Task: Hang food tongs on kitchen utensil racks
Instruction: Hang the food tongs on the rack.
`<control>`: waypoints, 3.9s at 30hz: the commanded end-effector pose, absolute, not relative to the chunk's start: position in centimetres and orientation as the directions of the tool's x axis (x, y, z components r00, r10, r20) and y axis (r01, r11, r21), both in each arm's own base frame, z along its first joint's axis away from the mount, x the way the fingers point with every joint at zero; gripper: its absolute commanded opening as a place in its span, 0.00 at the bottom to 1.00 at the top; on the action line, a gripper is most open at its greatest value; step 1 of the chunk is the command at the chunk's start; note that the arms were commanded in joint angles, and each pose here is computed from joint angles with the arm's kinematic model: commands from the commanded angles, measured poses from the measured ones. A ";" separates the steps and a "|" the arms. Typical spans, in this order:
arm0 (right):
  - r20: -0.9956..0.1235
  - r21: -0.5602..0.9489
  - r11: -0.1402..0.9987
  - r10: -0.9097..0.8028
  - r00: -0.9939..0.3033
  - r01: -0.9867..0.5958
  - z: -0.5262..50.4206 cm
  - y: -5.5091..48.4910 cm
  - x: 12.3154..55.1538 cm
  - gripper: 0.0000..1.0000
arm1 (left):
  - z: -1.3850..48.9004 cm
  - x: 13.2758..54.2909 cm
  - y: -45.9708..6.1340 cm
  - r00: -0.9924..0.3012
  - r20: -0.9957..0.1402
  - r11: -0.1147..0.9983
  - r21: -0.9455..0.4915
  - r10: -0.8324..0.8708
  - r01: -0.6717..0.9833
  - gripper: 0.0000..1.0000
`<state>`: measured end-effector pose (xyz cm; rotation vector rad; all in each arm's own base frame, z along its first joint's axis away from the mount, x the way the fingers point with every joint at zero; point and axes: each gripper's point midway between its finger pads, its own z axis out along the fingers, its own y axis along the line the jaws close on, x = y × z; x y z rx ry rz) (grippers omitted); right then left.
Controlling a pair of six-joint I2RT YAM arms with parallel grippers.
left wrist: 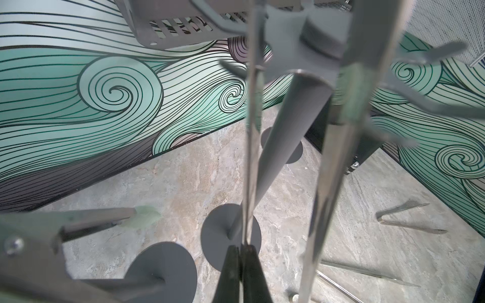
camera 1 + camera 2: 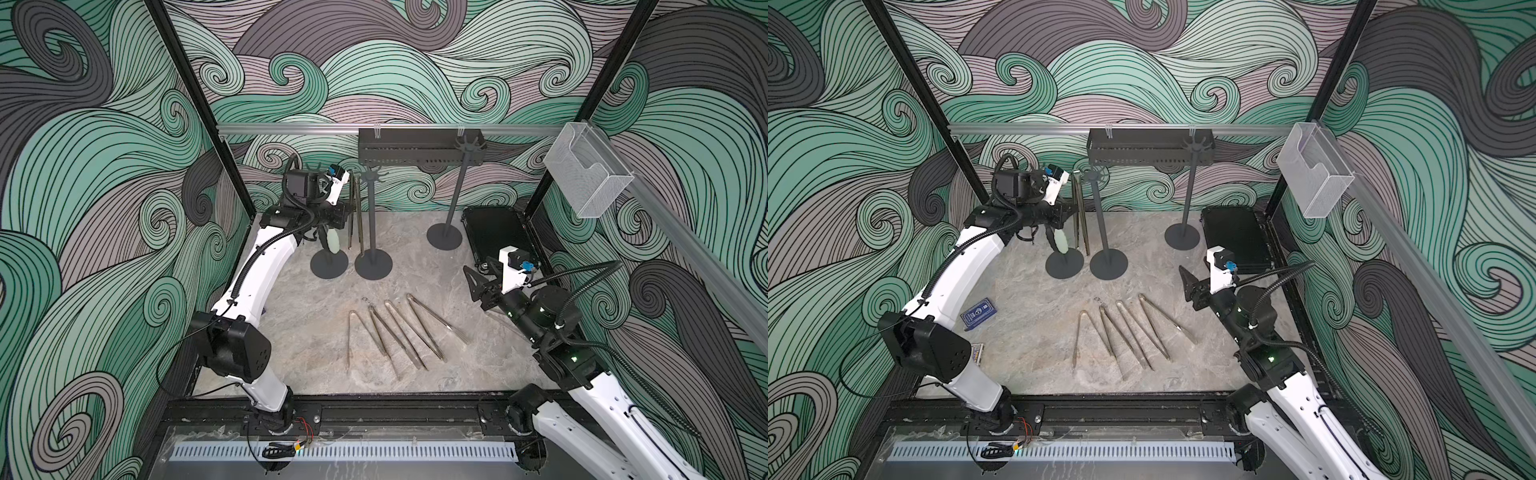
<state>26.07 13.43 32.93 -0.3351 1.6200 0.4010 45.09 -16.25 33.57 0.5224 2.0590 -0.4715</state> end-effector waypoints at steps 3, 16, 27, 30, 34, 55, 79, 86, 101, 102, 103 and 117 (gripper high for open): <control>-0.998 0.057 0.891 0.034 -0.058 -0.450 34.4 13.4 26.0 0.70 | 36.2 45.5 -16.1 -0.419 -0.894 0.831 -0.107 0.161 0.546 0.00; -0.997 0.060 0.887 0.036 -0.062 -0.458 34.4 13.6 26.1 0.69 | 39.9 42.4 -15.0 -0.359 -0.925 0.846 -0.087 0.128 0.525 0.00; -0.997 0.063 0.886 0.039 -0.062 -0.459 34.4 13.6 26.0 0.69 | 38.3 40.3 -15.2 -0.399 -0.907 0.835 -0.113 0.134 0.538 0.00; -0.997 0.063 0.885 0.038 -0.064 -0.461 34.3 13.6 26.0 0.69 | 37.3 40.7 -15.3 -0.418 -0.898 0.836 -0.119 0.140 0.535 0.00; -0.997 0.063 0.886 0.038 -0.062 -0.459 34.4 13.5 25.9 0.69 | 36.8 41.4 -15.6 -0.420 -0.896 0.833 -0.121 0.142 0.540 0.00; -0.997 0.062 0.888 0.037 -0.064 -0.456 34.3 13.5 26.0 0.69 | 35.3 43.0 -17.7 -0.433 -0.879 0.822 -0.092 0.198 0.562 0.00; -0.997 0.064 0.888 0.038 -0.066 -0.455 34.1 13.4 26.0 0.69 | 30.5 44.1 -17.2 -0.506 -0.823 0.865 -0.036 0.259 0.501 0.00; -0.997 0.063 0.891 0.039 -0.062 -0.450 34.2 13.3 26.0 0.70 | 29.9 44.7 -16.9 -0.513 -0.818 0.878 -0.022 0.258 0.478 0.00; -0.997 0.065 0.892 0.041 -0.064 -0.448 34.2 13.3 26.1 0.70 | 31.3 43.8 -17.4 -0.485 -0.835 0.869 -0.016 0.261 0.495 0.34; -0.997 0.065 0.892 0.040 -0.065 -0.448 34.2 13.3 26.2 0.70 | 31.5 43.8 -17.4 -0.483 -0.836 0.869 -0.014 0.261 0.494 0.36; -0.997 0.067 0.892 0.041 -0.067 -0.446 34.2 13.3 26.2 0.70 | 31.7 43.7 -17.3 -0.481 -0.838 0.870 -0.013 0.260 0.493 0.38; -0.881 0.112 0.993 0.113 -0.459 0.028 26.9 6.1 27.7 0.78 | 36.5 37.9 -13.4 -0.483 -0.866 0.935 -0.054 0.132 0.351 0.60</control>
